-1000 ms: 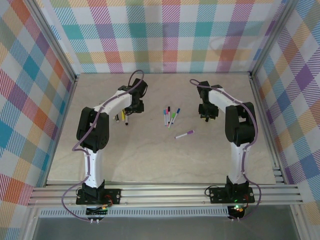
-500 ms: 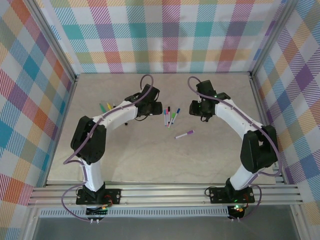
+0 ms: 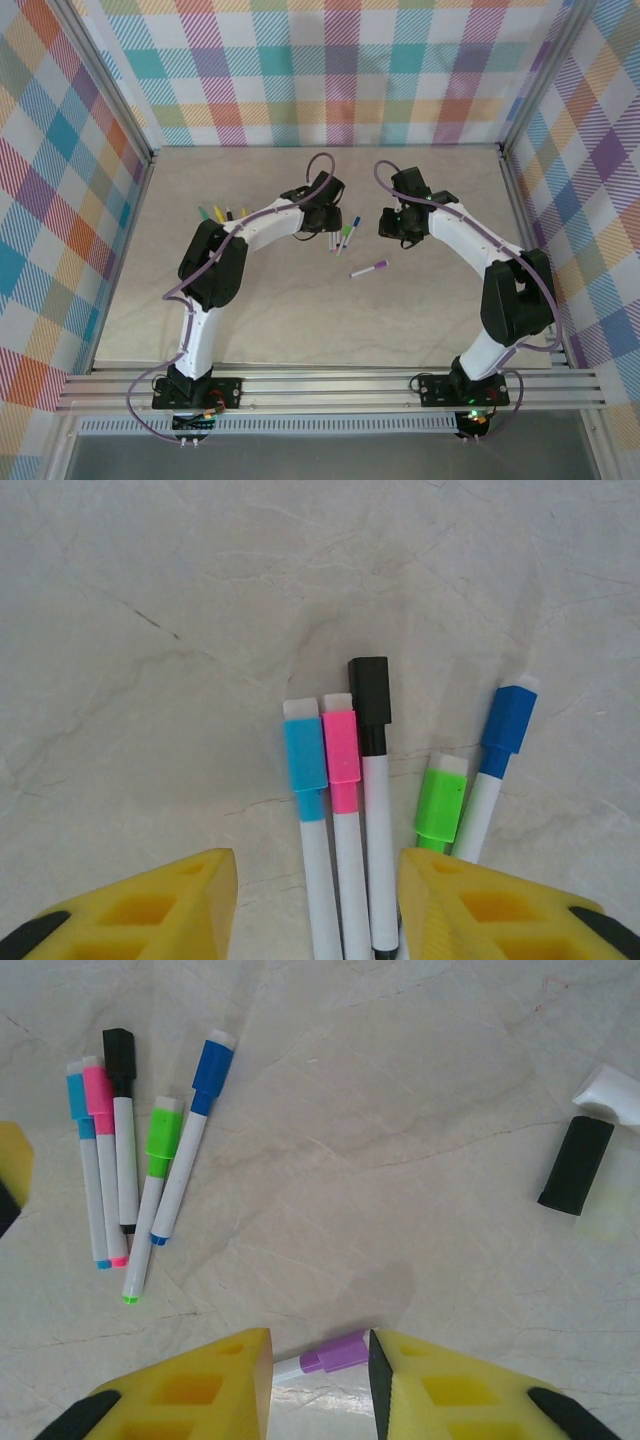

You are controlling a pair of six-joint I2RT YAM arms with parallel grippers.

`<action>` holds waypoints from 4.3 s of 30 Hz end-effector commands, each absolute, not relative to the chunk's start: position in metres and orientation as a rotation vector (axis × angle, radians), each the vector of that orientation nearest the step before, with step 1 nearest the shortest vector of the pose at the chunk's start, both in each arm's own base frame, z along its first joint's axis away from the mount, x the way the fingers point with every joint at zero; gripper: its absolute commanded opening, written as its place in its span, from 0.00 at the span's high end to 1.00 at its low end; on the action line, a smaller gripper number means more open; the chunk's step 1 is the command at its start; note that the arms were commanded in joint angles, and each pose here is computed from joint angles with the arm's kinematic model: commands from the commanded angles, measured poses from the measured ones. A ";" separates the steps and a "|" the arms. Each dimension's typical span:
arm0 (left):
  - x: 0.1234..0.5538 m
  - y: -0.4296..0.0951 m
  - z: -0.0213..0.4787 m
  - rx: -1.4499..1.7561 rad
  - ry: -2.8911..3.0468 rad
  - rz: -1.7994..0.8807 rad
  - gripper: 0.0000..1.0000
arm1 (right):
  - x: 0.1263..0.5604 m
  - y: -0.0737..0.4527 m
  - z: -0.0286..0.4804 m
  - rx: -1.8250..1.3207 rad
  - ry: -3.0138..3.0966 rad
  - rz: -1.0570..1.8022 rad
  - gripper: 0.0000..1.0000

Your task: Open the pen caps

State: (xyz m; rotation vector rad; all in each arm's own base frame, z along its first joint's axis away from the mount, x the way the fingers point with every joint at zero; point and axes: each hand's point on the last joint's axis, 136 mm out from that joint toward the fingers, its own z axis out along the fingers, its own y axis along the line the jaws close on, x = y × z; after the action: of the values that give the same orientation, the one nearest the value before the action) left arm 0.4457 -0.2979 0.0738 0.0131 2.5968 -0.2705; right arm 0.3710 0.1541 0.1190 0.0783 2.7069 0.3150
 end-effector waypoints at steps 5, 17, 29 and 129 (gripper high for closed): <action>0.451 -0.285 0.063 0.006 2.628 -0.096 0.58 | 0.371 0.158 0.112 0.101 2.719 0.344 0.68; 0.457 -0.289 0.052 0.016 2.650 -0.077 0.59 | 0.372 0.157 0.109 0.100 2.727 0.336 0.70; 0.462 -0.289 0.042 0.027 2.679 -0.046 0.60 | 0.372 0.158 0.106 0.100 2.732 0.338 0.70; 0.356 -0.295 0.104 0.456 2.730 -0.707 1.00 | 0.395 0.263 0.101 0.120 2.692 1.083 0.61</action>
State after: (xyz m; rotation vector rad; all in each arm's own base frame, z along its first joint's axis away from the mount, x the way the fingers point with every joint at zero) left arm 0.3660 -0.2788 0.0790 0.3983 2.7928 -0.5430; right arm 0.3896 0.2382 0.0847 0.1388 2.7497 0.8946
